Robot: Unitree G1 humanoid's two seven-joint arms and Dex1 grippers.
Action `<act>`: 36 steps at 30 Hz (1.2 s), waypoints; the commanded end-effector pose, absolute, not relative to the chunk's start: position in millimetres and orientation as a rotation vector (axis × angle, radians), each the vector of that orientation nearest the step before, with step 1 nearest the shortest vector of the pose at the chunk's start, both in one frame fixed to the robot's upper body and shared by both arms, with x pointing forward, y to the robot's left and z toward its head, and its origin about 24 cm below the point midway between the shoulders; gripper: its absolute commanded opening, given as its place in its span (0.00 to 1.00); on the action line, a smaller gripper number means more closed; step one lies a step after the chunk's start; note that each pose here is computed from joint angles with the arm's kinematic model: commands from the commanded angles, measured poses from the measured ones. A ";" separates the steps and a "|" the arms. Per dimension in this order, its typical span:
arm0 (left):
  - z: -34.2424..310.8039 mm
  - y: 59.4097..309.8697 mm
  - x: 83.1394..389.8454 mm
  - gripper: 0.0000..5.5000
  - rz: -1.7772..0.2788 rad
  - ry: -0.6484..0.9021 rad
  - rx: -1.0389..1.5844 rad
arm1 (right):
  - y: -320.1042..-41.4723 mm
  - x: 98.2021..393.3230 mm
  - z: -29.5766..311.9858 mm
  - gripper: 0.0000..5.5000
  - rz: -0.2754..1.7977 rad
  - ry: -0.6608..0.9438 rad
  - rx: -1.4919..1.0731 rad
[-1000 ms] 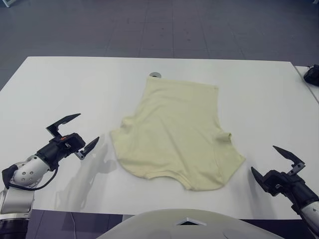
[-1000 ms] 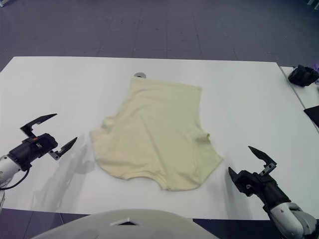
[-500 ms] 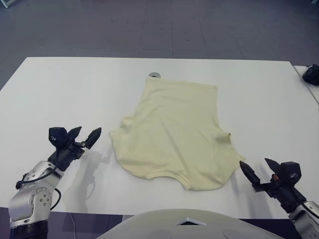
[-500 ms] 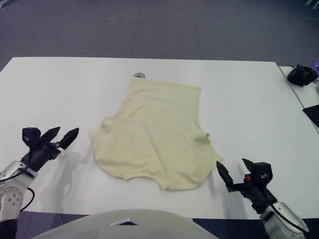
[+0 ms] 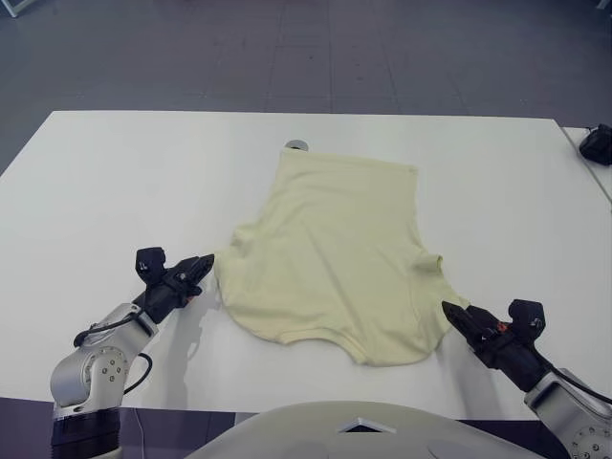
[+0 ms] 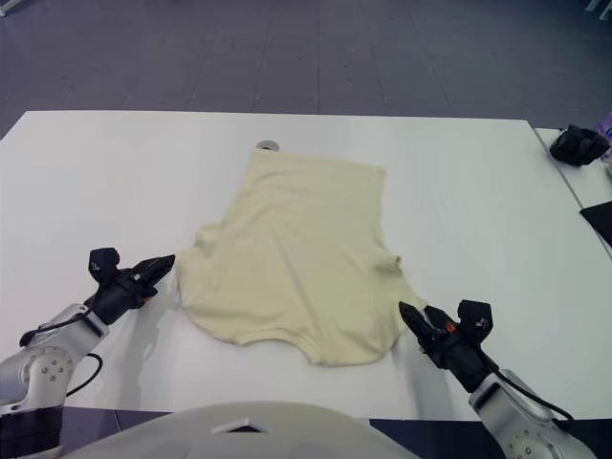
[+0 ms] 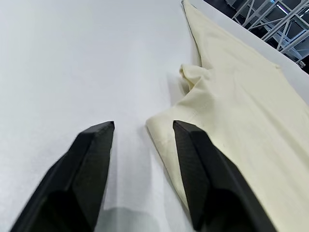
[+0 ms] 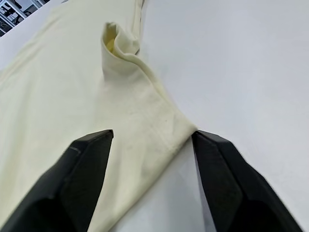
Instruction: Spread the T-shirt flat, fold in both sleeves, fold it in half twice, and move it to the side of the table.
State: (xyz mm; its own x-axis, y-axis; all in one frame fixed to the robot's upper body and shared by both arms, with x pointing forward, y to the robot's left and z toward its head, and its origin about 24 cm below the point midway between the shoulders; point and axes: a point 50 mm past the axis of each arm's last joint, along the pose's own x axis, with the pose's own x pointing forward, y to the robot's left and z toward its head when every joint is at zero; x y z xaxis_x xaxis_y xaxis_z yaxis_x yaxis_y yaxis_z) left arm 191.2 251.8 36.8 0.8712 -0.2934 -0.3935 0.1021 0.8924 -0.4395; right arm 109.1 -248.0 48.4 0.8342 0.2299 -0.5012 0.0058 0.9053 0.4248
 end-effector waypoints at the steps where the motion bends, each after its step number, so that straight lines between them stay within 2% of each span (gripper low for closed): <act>1: 33.9 242.7 195.6 0.27 -0.259 0.505 -0.480 | -248.6 106.4 40.8 0.45 0.060 0.607 0.486; 9: 34.8 245.9 199.0 0.01 -0.254 0.521 -0.457 | -240.8 110.5 44.5 0.20 0.094 0.591 0.501; 15: 53.7 243.0 199.6 0.00 -0.319 0.453 -0.460 | -236.5 120.6 63.5 0.00 0.167 0.483 0.532; 18: 66.5 234.7 189.3 0.00 -0.428 0.464 -0.441 | -237.6 125.8 75.6 0.00 0.199 0.435 0.526; 21: 81.5 232.9 179.3 0.00 -0.509 0.473 -0.370 | -225.6 127.2 84.5 0.00 0.292 0.426 0.513; 27: 113.7 205.0 195.2 0.00 -0.676 0.376 -0.281 | -195.5 135.8 93.9 0.00 0.510 0.428 0.455; 31: 110.9 172.3 204.3 0.00 -0.831 0.383 -0.257 | -183.7 147.9 86.0 0.00 0.611 0.473 0.391; 36: 87.4 152.6 197.0 0.00 -0.969 0.479 -0.158 | -170.5 154.8 71.9 0.00 0.723 0.540 0.344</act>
State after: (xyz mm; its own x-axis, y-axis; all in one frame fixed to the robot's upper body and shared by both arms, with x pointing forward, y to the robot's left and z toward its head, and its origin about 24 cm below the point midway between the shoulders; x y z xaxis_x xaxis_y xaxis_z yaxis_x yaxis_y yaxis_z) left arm 199.9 156.7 98.0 0.5212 -0.8093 -0.2707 0.7278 0.5872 -0.3543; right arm 153.9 -175.0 78.7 0.6717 0.6721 -0.3116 -0.5012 0.7220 0.4769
